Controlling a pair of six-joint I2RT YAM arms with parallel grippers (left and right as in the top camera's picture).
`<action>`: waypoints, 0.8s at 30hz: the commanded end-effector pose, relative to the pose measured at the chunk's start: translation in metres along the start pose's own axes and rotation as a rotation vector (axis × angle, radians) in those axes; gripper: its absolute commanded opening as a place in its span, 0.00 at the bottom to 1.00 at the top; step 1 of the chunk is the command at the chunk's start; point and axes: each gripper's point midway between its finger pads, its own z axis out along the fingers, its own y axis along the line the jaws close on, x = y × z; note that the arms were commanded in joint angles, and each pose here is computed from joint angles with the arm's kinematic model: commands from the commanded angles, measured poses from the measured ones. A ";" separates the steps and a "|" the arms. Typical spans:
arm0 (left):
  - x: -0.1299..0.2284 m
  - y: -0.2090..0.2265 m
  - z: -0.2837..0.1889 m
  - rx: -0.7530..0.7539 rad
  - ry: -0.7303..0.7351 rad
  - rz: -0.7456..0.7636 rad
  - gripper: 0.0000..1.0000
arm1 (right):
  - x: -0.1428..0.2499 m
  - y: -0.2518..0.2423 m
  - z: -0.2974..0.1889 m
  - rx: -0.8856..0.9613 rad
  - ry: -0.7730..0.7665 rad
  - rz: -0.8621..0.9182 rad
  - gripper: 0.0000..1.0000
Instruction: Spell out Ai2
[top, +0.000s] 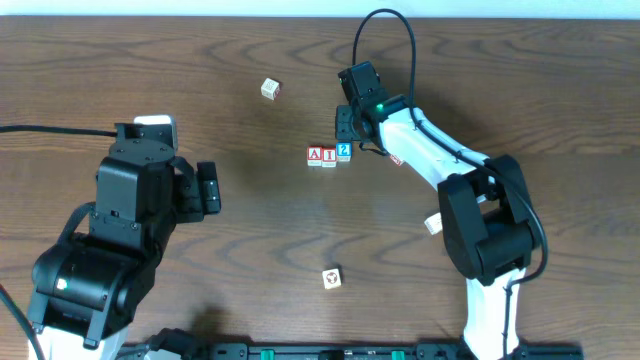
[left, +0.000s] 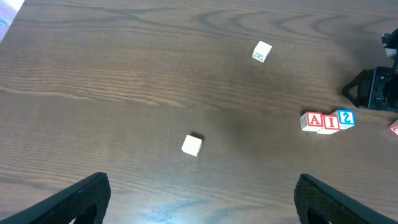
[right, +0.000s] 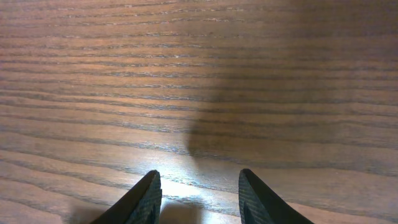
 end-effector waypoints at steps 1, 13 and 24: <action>-0.004 0.004 -0.002 -0.020 -0.012 -0.004 0.95 | 0.006 0.002 0.009 0.022 0.010 -0.029 0.40; -0.004 0.004 -0.002 -0.020 -0.012 -0.004 0.95 | 0.016 -0.005 0.008 0.058 0.046 -0.037 0.40; -0.004 0.004 -0.002 -0.020 -0.012 -0.004 0.95 | 0.027 0.004 0.007 0.047 0.075 -0.039 0.40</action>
